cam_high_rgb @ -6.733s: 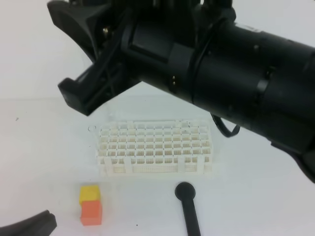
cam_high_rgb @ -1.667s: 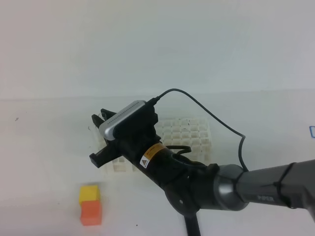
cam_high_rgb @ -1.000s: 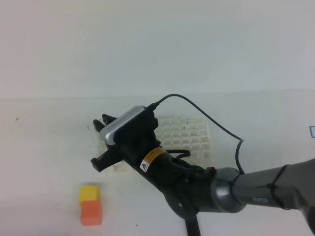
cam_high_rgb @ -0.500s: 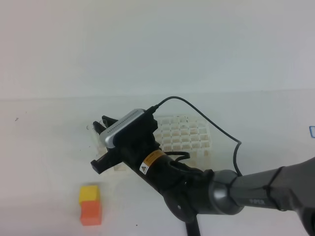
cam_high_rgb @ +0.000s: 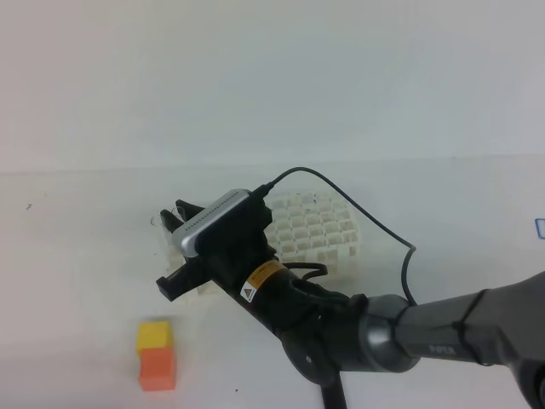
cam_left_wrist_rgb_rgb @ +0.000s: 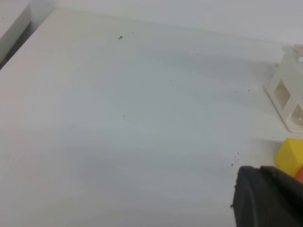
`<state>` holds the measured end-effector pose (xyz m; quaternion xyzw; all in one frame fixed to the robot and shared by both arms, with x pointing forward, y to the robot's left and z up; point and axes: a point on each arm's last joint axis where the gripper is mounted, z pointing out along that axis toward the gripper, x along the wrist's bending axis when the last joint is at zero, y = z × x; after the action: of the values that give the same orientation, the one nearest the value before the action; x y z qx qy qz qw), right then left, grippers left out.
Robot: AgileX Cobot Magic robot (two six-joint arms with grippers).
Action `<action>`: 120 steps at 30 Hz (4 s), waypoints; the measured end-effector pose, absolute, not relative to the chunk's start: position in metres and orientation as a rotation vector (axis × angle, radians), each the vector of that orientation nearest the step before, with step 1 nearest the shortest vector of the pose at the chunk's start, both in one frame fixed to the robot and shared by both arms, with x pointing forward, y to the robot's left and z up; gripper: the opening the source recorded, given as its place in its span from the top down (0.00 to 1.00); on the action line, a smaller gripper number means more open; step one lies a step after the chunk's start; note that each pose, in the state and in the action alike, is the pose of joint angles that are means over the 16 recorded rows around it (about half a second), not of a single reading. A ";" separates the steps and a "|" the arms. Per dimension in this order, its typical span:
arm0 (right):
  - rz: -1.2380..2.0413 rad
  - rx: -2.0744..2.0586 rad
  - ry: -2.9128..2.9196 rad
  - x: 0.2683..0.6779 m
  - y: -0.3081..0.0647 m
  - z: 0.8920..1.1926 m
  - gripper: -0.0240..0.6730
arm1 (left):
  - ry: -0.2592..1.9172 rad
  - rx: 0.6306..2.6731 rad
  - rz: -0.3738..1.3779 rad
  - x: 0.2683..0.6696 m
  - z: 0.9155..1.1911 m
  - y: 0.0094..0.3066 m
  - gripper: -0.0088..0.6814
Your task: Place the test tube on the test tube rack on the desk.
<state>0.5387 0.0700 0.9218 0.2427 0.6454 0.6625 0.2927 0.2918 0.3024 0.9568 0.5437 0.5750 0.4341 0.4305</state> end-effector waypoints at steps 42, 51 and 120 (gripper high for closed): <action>1.596 0.671 1.541 0.545 0.017 1.023 0.76 | 1.435 1.355 1.081 0.292 0.957 0.302 0.99; 1.367 0.785 1.601 0.546 -0.038 0.993 0.95 | 1.435 1.355 1.081 0.292 0.957 0.302 0.99; 1.035 0.805 1.353 0.295 -0.292 1.007 0.97 | 1.436 1.356 1.080 0.292 0.957 0.302 0.99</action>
<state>0.2952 -0.2922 1.0074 0.3455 0.5807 0.4443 0.5882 0.2919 0.3024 0.9567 0.5437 0.5757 0.4331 0.4306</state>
